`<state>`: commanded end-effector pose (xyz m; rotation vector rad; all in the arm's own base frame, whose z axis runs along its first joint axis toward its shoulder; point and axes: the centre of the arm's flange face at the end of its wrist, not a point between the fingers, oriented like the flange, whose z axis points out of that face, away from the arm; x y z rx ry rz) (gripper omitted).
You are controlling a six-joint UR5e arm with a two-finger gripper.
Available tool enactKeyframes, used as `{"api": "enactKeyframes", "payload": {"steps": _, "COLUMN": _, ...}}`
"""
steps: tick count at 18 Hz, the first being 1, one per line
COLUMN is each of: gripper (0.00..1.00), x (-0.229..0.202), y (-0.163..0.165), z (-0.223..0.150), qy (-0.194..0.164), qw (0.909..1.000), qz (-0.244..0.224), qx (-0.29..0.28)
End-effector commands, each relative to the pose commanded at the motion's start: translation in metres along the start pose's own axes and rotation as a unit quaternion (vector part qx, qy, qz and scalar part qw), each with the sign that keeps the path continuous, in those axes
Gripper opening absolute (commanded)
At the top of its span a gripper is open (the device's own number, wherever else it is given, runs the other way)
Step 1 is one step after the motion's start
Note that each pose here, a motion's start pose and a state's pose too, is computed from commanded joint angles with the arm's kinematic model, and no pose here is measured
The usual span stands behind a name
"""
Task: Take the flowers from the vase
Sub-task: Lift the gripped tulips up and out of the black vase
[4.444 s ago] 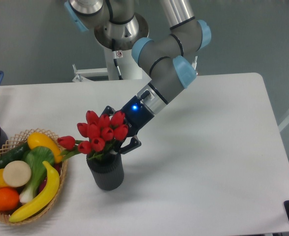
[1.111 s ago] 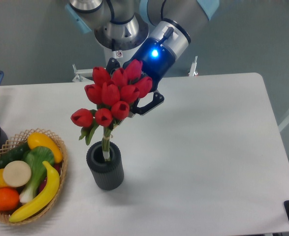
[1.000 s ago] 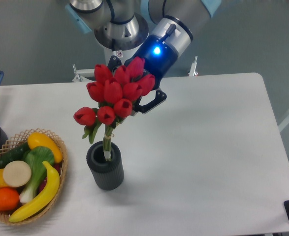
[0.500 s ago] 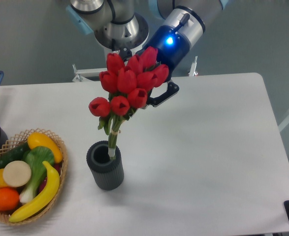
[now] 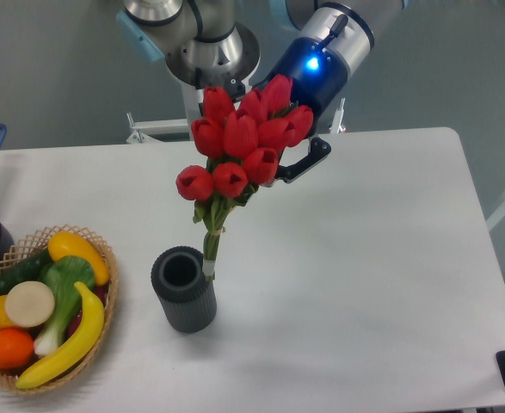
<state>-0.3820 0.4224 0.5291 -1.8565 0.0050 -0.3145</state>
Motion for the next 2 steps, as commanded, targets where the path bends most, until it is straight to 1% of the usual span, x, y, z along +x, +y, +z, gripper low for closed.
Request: {"api": "enactKeyframes", "payload": {"steps": 2, "gripper": 0.52, "x": 0.0002, "y": 0.0028, "z": 0.0014, "qy": 0.001, "qw": 1.0000, "qz": -0.002, "qx": -0.001}}
